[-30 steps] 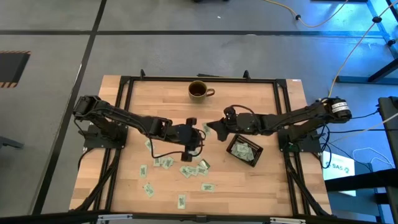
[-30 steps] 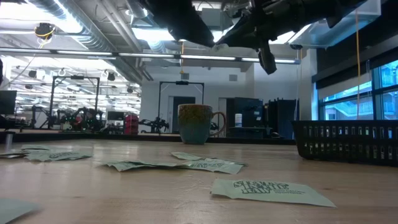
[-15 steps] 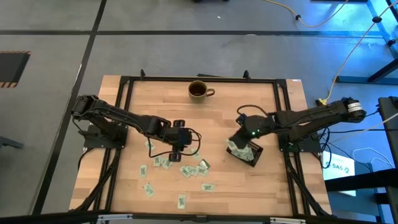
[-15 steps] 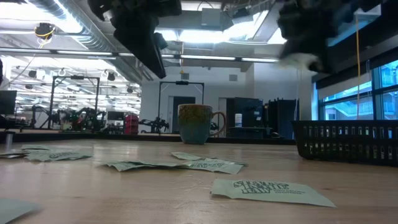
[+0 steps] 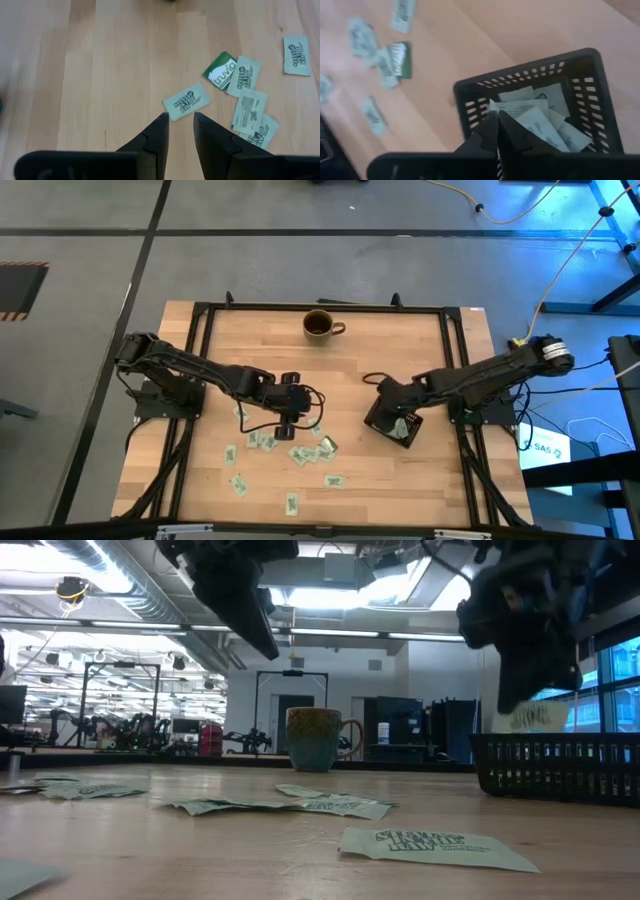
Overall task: Pick and place Stevia / Truvia into bins
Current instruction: Put the stevia packet into the black bin
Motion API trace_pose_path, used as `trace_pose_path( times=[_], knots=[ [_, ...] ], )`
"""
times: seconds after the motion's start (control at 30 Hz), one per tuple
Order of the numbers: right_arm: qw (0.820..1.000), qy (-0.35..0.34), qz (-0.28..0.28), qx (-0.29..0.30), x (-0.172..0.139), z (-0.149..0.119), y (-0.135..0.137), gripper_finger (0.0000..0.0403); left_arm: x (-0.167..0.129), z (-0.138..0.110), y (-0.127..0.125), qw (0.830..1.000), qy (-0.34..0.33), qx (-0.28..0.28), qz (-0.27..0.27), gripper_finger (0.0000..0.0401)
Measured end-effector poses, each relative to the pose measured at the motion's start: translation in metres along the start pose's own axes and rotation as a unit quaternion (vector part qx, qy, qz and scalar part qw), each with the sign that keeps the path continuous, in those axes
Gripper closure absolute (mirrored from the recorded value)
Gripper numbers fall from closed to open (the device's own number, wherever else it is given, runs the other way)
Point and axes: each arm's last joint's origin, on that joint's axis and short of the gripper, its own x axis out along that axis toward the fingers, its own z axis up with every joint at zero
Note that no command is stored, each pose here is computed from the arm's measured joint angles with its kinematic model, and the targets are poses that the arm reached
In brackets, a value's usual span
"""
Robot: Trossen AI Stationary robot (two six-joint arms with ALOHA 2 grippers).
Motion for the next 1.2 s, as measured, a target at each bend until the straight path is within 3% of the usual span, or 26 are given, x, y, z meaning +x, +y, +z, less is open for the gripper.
trace_pose_path(
  times=[0.23, 0.47, 0.77, 0.97, 1.03, 1.2],
  knots=[
    [0.999, 0.024, -0.038, -0.026, 0.021, -0.002, -0.002, 0.04, 0.0, 0.003, 0.0, 1.0, -0.014, -0.002, -0.002, 0.0319],
    [0.998, 0.027, -0.043, -0.025, 0.023, -0.002, -0.002, 0.0394, 0.0, 0.004, 0.0, 1.0, -0.021, 0.009, -0.002, 0.032],
    [0.995, 0.035, -0.093, 0.016, 0.021, -0.004, -0.012, 0.03, 0.0, 0.005, -0.001, 1.0, -0.023, 0.014, -0.002, 0.032],
    [0.997, 0.004, -0.076, 0.016, 0.005, 0.002, -0.004, 0.0274, 0.0, 0.004, -0.001, 1.0, -0.022, 0.014, -0.002, 0.0322],
    [0.998, -0.028, -0.057, -0.006, -0.009, 0.011, 0.008, 0.0273, 0.0, 0.004, -0.001, 1.0, -0.022, 0.014, -0.002, 0.0322],
    [0.987, -0.085, 0.012, -0.132, -0.045, 0.035, 0.044, 0.0273, 0.0, 0.005, 0.0, 1.0, -0.022, 0.01, -0.002, 0.0324]
  ],
)
